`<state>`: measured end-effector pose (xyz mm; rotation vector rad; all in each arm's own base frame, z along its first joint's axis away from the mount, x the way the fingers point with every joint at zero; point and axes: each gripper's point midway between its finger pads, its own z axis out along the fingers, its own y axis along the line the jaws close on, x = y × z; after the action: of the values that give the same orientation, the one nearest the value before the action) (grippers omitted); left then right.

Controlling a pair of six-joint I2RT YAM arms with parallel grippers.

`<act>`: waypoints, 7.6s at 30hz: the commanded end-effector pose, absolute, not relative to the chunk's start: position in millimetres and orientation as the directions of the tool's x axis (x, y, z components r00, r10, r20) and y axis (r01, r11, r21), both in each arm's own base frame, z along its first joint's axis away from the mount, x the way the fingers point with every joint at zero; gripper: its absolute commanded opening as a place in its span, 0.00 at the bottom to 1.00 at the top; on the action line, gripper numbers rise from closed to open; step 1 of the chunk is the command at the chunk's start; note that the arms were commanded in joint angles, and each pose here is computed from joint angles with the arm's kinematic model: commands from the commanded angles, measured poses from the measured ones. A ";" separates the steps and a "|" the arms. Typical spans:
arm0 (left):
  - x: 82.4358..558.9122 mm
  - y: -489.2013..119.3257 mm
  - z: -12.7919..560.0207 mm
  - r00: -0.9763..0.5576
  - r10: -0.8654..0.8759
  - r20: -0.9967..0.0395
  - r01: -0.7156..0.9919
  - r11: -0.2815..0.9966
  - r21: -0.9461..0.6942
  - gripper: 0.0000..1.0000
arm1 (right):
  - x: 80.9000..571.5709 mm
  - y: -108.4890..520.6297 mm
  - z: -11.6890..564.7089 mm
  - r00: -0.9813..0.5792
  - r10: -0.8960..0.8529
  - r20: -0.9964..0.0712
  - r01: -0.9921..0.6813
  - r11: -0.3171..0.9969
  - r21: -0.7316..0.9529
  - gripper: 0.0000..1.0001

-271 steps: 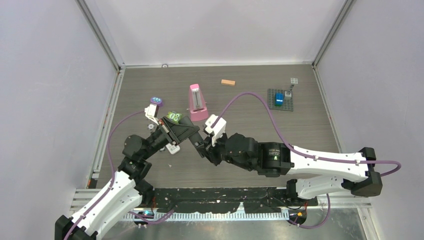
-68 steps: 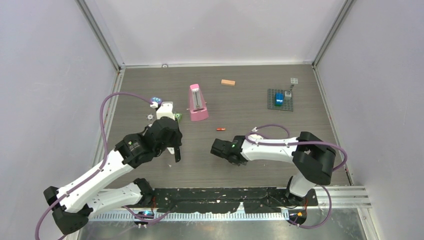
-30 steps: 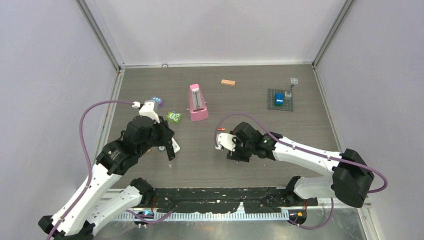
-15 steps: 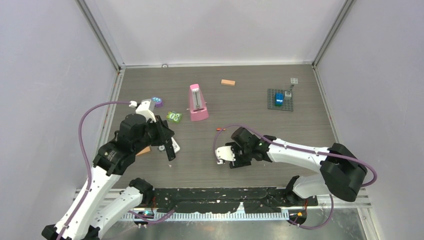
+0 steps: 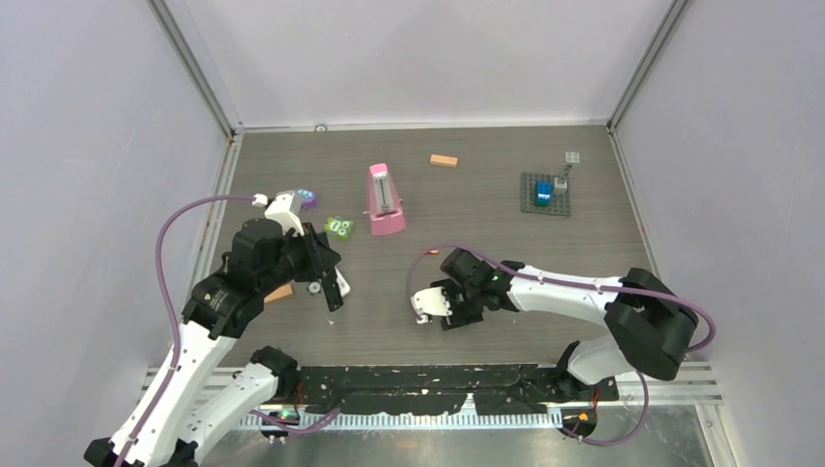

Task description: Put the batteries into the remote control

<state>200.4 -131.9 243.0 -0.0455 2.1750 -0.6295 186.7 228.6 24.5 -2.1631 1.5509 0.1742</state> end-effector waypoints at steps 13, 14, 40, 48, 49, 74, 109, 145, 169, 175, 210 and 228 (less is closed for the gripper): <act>202.2 -132.8 265.9 -0.584 -0.266 -0.767 0.231 0.851 -0.472 0.00 | 173.6 232.9 0.7 0.206 -0.932 -0.297 -0.978 -0.193 -0.074 0.37; 202.1 -132.7 265.5 -0.584 -0.267 -0.766 0.230 0.851 -0.472 0.00 | 174.6 231.9 1.7 0.207 -0.933 -0.296 -0.978 -0.192 -0.079 0.40; 200.3 -128.7 264.1 -0.581 -0.268 -0.768 0.220 0.857 -0.466 0.00 | 181.1 225.5 2.8 0.185 -0.942 -0.281 -0.982 -0.186 -0.021 0.18; 199.1 -127.3 267.1 -0.570 -0.279 -0.773 0.220 0.855 -0.470 0.00 | 185.9 249.7 30.1 0.139 -0.901 -0.411 -0.990 -0.129 -0.050 0.05; 199.3 -127.3 267.2 -0.569 -0.282 -0.773 0.219 0.854 -0.473 0.00 | 185.6 257.9 36.9 0.117 -0.882 -0.456 -0.993 -0.104 -0.054 0.05; 205.3 -215.2 268.6 -0.680 -0.518 -0.519 0.378 0.360 -0.853 0.00 | 160.3 310.6 300.0 -0.486 0.010 -0.874 -0.685 0.616 0.388 0.05; 187.8 -223.9 303.5 -0.704 -0.568 -0.425 0.456 0.097 -0.885 0.00 | 136.6 376.7 297.6 -0.431 -0.061 -0.900 -0.656 0.706 0.267 0.05; 186.5 -220.8 313.2 -0.687 -0.600 -0.409 0.480 0.048 -0.876 0.00 | 117.3 383.1 282.3 -0.490 -0.216 -0.844 -0.703 0.671 0.237 0.29; 173.8 -223.0 328.1 -0.668 -0.574 -0.474 0.577 0.002 -0.817 0.00 | 117.4 356.8 342.2 -0.586 0.045 -0.809 -0.580 0.674 0.457 0.85; 169.1 -223.0 333.7 -0.661 -0.573 -0.484 0.605 -0.026 -0.796 0.00 | 123.5 354.4 326.3 -0.653 0.132 -0.746 -0.493 0.672 0.552 0.90; 185.1 -223.3 296.5 -0.684 -0.570 -0.456 0.501 0.087 -0.861 0.00 | 139.7 344.5 321.0 -0.602 0.186 -0.776 -0.563 0.590 0.578 0.66; 186.2 -223.7 289.7 -0.683 -0.551 -0.479 0.496 0.132 -0.858 0.00 | 123.3 379.0 308.3 -0.377 -0.325 -0.867 -0.715 0.697 0.050 0.18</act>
<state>187.6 -225.5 275.3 -0.1005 1.6683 -1.6861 117.1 395.3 302.0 -0.7745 1.9780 0.6694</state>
